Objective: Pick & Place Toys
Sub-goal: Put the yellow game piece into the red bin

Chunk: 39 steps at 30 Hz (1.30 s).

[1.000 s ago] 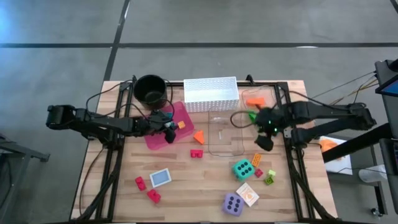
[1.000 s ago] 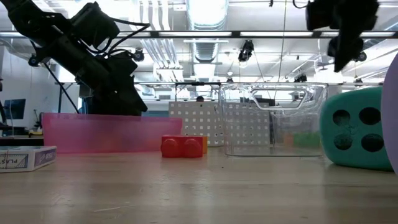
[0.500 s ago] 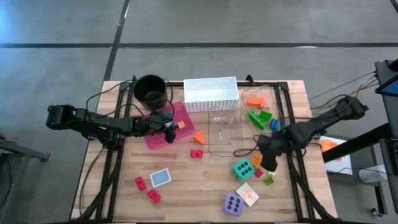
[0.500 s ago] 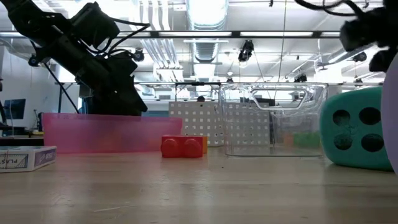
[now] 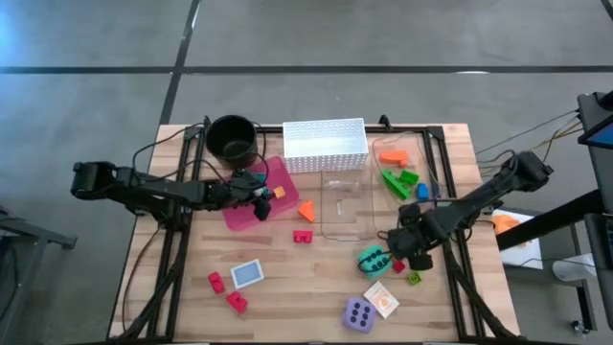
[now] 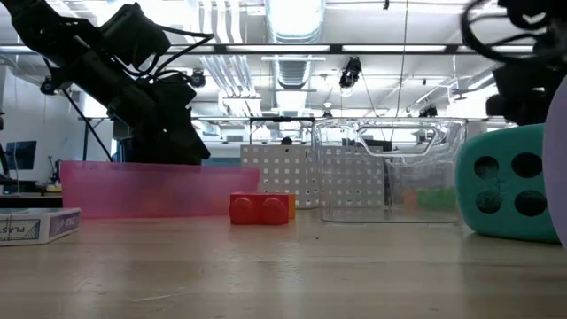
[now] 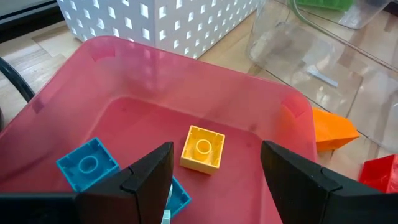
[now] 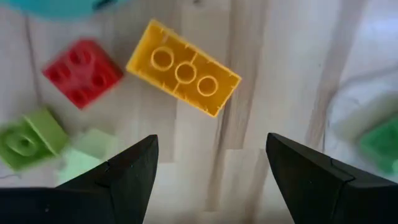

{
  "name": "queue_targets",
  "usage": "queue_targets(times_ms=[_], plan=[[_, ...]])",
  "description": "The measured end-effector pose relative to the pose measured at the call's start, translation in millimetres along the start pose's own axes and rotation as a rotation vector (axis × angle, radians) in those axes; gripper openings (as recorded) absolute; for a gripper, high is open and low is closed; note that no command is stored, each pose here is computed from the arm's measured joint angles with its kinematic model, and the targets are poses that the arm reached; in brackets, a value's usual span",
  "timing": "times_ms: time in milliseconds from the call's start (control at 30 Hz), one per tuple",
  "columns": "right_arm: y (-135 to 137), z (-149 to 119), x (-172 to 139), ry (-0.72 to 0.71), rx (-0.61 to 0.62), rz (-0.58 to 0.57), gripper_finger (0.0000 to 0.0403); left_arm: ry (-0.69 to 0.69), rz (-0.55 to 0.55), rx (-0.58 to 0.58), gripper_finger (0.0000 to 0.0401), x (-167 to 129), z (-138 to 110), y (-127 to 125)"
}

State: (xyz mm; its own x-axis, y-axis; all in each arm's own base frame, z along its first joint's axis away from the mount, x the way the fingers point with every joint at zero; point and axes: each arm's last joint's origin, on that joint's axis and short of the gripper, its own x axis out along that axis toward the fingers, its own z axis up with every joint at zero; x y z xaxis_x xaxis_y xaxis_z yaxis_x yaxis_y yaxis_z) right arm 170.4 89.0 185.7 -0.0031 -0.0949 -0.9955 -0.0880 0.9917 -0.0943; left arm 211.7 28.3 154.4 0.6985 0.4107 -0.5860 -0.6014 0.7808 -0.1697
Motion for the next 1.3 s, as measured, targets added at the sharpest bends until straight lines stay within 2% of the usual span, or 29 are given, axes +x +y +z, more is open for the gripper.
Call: queue_targets(times_ms=[200,367,733,1133,1300], plan=[[6,10,16,0.089,-0.237,-0.027,0.0297,0.0,0.0,0.0,0.0246,0,0,0],[11,21,23,0.126,-0.334,-0.04,0.0297,0.0,0.0,0.0,0.0246,0,0,0],[17,40,38,0.166,-0.596,-0.151,0.0297,0.0,0.001,0.0,0.0246,0,0,0],[19,45,35,0.057,-0.609,-0.135,0.0297,0.001,0.001,0.0,0.0246,0,0,0],[19,45,38,0.056,-0.602,-0.127,0.0297,0.001,0.001,0.0,0.0246,0,0,0]])
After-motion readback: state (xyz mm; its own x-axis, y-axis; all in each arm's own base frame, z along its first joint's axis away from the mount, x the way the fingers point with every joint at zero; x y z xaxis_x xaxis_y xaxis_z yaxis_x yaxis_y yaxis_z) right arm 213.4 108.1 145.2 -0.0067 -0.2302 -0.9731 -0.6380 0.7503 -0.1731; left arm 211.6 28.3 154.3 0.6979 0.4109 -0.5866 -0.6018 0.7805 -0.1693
